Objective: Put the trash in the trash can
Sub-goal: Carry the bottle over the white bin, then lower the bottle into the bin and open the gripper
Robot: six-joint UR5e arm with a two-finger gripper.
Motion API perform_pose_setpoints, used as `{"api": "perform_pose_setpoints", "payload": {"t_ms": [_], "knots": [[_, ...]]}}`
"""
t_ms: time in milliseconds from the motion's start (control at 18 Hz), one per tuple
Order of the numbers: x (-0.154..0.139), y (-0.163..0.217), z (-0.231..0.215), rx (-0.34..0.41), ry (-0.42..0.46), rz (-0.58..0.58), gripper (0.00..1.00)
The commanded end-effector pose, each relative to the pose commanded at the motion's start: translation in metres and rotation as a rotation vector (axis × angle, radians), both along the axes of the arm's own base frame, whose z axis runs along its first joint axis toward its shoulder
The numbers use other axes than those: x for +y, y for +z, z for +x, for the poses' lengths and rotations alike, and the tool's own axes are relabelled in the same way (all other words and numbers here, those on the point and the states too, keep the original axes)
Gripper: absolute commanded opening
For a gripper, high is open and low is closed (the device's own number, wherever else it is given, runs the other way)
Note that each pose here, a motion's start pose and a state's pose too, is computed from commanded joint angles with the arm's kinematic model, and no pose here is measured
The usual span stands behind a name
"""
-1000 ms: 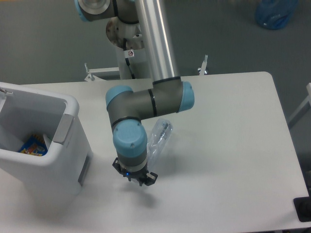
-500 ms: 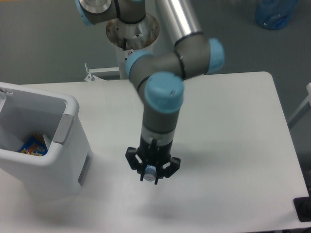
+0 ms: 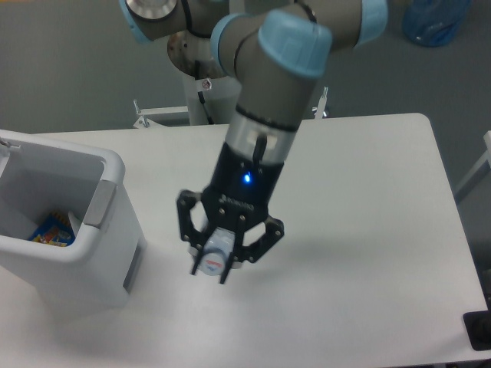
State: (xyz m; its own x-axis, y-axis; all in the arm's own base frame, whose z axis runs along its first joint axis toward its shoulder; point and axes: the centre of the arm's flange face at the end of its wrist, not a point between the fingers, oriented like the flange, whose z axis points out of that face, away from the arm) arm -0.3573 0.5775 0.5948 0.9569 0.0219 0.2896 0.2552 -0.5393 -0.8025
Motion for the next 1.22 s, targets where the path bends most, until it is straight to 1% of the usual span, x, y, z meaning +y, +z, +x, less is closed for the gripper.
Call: {"api": "perform_pose_setpoints", "payload": {"t_ms": [167, 278, 389, 500, 667, 833, 944, 1056, 1167, 1222], "knots": [[-0.009, 0.045, 0.028, 0.020, -0.061, 0.112, 0.22], [-0.010, 0.057, 0.041, 0.007, -0.117, 0.166, 0.22], [-0.013, 0.074, 0.063, -0.002, -0.162, 0.204, 0.22], [-0.006, 0.079, 0.086, -0.006, -0.196, 0.210, 0.22], [0.015, 0.073, 0.125, -0.023, -0.272, 0.207, 0.22], [0.033, 0.057, 0.138, -0.019, -0.313, 0.216, 0.22], [0.044, 0.050, 0.162, -0.025, -0.355, 0.209, 0.23], [0.045, 0.028, 0.171, -0.037, -0.374, 0.187, 0.25], [0.045, 0.011, 0.179, 0.015, -0.420, 0.194, 0.35], [0.046, 0.007, 0.178, 0.028, -0.428, 0.195, 0.37]]}}
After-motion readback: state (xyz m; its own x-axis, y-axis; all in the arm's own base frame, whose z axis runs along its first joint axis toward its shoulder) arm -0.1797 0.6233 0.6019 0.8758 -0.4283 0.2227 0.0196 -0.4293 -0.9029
